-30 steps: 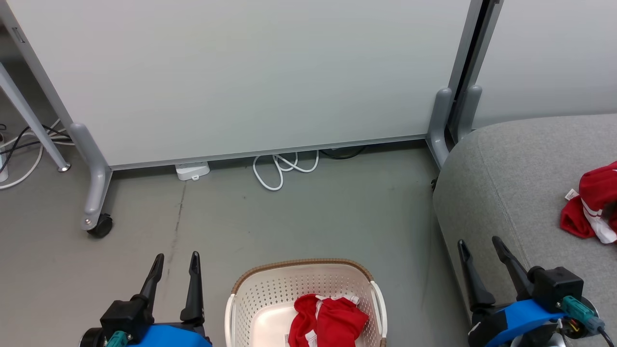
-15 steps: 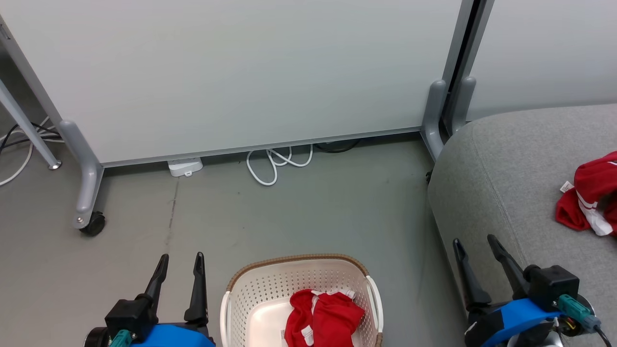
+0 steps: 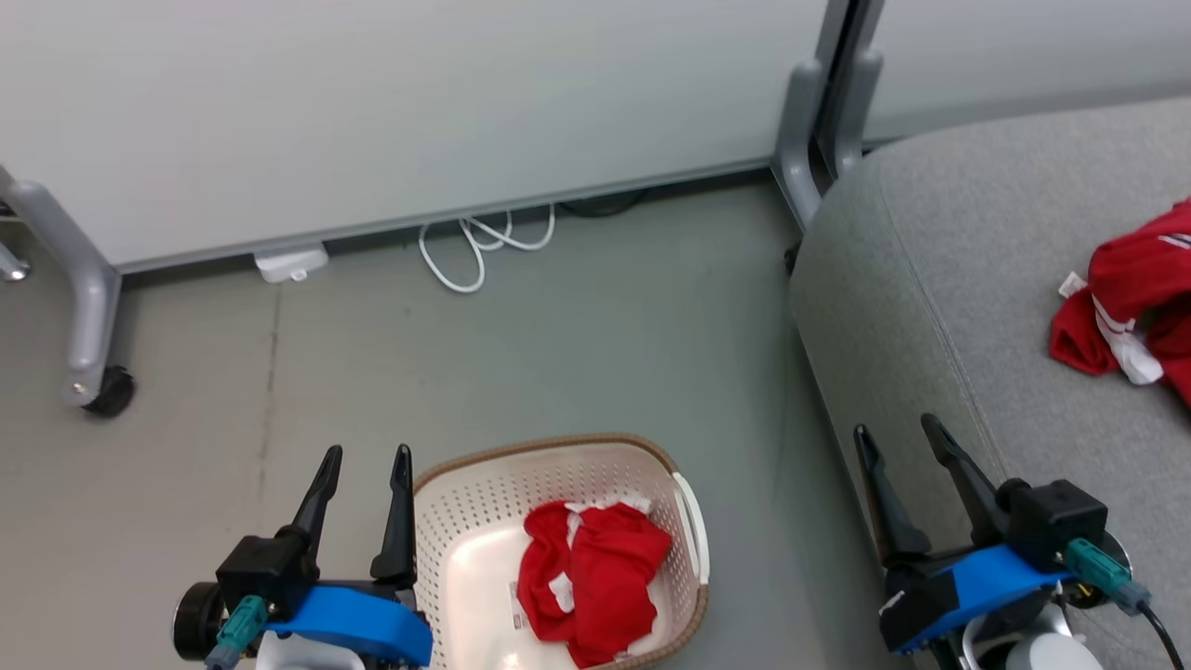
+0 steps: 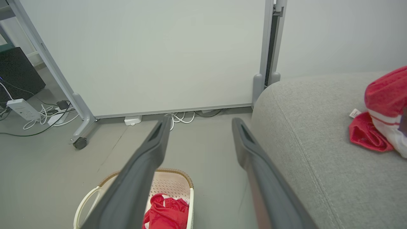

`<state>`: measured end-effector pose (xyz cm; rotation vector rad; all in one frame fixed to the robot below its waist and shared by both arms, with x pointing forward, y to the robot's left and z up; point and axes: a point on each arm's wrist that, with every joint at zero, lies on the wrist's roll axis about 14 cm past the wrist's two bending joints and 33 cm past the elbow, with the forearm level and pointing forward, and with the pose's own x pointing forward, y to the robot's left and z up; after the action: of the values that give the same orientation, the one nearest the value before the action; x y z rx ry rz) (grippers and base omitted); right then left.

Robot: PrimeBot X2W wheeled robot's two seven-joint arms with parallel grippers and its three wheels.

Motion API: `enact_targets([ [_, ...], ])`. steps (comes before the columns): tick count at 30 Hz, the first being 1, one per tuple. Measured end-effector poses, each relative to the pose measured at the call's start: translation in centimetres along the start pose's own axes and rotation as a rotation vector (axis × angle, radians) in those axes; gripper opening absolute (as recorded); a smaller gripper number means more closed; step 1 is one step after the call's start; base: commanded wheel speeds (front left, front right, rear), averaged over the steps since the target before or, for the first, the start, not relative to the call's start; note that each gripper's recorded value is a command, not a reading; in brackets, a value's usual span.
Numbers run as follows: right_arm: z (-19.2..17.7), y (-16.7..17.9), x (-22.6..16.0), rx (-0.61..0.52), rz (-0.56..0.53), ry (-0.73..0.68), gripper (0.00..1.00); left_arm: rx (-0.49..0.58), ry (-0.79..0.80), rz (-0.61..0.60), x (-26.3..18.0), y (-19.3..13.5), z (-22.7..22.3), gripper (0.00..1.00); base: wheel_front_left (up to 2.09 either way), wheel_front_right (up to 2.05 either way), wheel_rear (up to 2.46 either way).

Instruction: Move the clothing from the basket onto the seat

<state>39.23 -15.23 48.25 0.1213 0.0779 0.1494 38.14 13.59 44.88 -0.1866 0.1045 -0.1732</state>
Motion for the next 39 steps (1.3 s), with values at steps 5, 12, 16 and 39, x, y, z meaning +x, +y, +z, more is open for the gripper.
enact_targets([
  [5,-1.1,-0.6,1.0,-0.004,-0.01,0.029,1.0,-0.011,0.06,-0.045,2.2,-1.1,-2.1,1.0,0.0,0.0,0.0],
  [12,-2.9,-0.9,2.9,-0.023,0.0,0.066,1.0,-0.018,0.183,-0.138,5.7,-3.4,-6.8,1.0,0.0,0.0,0.0],
  [16,-4.4,-1.2,3.9,-0.027,0.002,0.098,1.0,-0.029,0.249,-0.192,7.7,-4.7,-9.8,1.0,0.0,0.0,0.0],
  [39,-13.1,-5.8,3.8,0.025,-0.118,0.277,1.0,0.192,0.761,-0.617,9.5,-8.0,-30.8,1.0,0.0,0.0,0.0],
])
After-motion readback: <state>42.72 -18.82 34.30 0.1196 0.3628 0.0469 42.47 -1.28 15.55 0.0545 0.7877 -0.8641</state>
